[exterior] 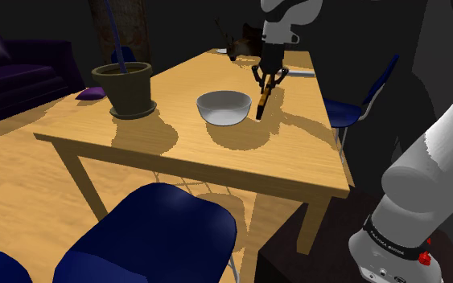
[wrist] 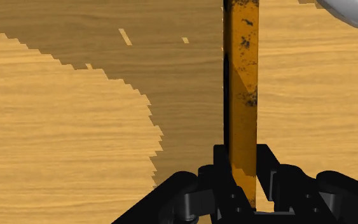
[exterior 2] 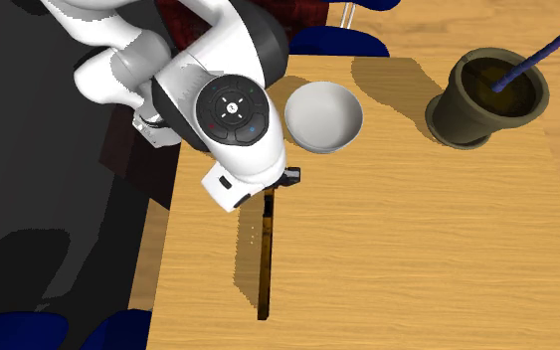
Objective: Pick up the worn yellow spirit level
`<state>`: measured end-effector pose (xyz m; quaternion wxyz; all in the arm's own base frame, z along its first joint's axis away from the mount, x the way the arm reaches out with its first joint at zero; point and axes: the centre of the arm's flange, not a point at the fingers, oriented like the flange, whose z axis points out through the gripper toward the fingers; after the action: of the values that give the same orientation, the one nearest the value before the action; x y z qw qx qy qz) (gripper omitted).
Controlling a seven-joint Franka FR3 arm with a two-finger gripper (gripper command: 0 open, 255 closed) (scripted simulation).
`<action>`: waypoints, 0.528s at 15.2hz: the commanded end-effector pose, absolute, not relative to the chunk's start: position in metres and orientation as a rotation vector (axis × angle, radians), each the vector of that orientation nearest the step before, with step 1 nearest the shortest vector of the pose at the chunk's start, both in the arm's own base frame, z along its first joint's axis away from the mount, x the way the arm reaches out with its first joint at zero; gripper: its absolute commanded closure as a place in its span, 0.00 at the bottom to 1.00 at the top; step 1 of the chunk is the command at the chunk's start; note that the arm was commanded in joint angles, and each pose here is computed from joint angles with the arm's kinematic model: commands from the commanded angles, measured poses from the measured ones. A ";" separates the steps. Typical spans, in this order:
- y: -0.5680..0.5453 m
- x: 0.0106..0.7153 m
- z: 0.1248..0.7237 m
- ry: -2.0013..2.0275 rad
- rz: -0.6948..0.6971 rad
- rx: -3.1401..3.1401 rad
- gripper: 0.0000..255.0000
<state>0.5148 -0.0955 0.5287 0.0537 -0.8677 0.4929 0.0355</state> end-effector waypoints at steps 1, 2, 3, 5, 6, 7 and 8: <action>-0.095 0.515 0.539 1.498 0.107 -2.637 1.00; -0.095 0.515 0.544 1.498 0.107 -2.637 1.00; -0.095 0.515 0.550 1.498 0.107 -2.637 1.00; -0.095 0.515 0.560 1.498 0.107 -2.637 1.00; -0.095 0.515 0.566 1.498 0.107 -2.637 1.00; -0.095 0.515 0.571 1.498 0.107 -2.637 1.00; -0.095 0.515 0.576 1.498 0.107 -2.637 1.00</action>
<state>0.5145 -0.0939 0.5716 0.0537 -0.8677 0.4928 0.0355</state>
